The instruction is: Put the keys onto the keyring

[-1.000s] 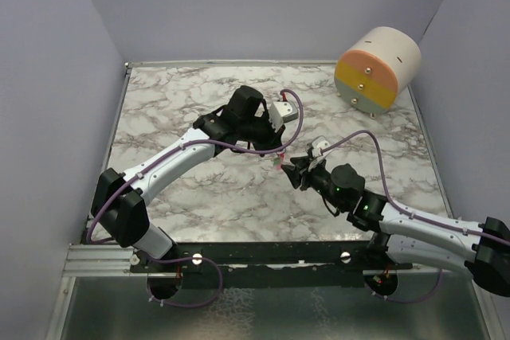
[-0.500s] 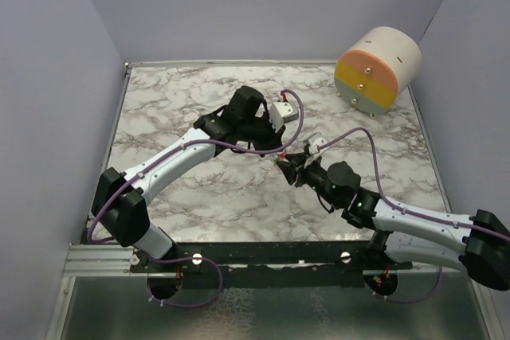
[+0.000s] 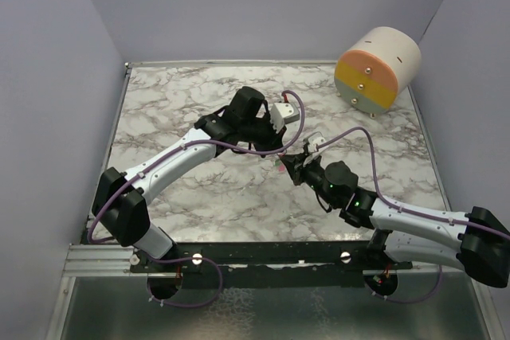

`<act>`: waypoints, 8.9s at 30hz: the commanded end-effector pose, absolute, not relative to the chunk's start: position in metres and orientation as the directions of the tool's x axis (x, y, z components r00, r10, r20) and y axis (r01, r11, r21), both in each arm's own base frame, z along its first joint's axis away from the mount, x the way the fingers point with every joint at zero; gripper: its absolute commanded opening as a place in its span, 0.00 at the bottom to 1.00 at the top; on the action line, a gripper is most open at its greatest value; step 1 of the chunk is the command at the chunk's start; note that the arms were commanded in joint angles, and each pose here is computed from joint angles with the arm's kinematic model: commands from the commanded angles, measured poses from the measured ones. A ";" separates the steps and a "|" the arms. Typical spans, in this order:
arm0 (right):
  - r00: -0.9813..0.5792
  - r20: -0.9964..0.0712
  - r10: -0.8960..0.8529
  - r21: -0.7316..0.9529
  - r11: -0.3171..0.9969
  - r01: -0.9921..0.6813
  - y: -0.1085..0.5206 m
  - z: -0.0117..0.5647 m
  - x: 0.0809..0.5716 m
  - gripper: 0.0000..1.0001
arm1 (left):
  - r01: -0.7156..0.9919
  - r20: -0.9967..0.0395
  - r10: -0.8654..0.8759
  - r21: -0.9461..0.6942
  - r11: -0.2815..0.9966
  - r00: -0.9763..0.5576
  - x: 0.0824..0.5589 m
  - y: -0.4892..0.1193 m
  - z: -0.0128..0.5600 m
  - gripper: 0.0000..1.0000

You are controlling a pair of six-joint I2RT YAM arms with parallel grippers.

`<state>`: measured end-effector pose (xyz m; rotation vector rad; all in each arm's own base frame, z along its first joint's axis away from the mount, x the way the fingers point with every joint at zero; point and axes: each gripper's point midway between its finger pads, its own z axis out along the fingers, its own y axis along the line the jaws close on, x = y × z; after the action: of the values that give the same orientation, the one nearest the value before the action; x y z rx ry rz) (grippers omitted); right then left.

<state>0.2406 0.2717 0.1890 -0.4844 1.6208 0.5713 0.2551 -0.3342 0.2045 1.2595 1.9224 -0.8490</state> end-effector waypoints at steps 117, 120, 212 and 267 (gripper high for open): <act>-0.167 -0.973 -0.161 -0.077 0.904 -0.421 0.226 0.183 0.258 0.01 | 0.973 -0.733 0.640 -0.180 0.147 -0.232 0.239 -0.339 0.193 0.00; -0.154 -0.975 -0.162 -0.091 0.917 -0.388 0.221 0.187 0.261 0.01 | 0.971 -0.727 0.644 -0.187 0.148 -0.239 0.239 -0.339 0.191 0.00; 0.354 -0.789 -0.503 -0.601 0.753 -0.269 0.210 0.240 0.275 0.01 | 0.922 -0.718 0.605 -0.379 0.076 -0.345 0.247 -0.386 0.206 0.00; 0.170 -0.961 -0.220 -0.278 0.751 -0.599 0.253 0.242 0.245 0.01 | 0.865 -0.967 0.253 0.091 0.493 -0.043 0.286 -0.311 0.282 0.37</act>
<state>0.2492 0.2422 0.2345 -0.7347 1.4087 0.2287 0.2844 -0.3076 0.2753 1.0032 1.6875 -0.6499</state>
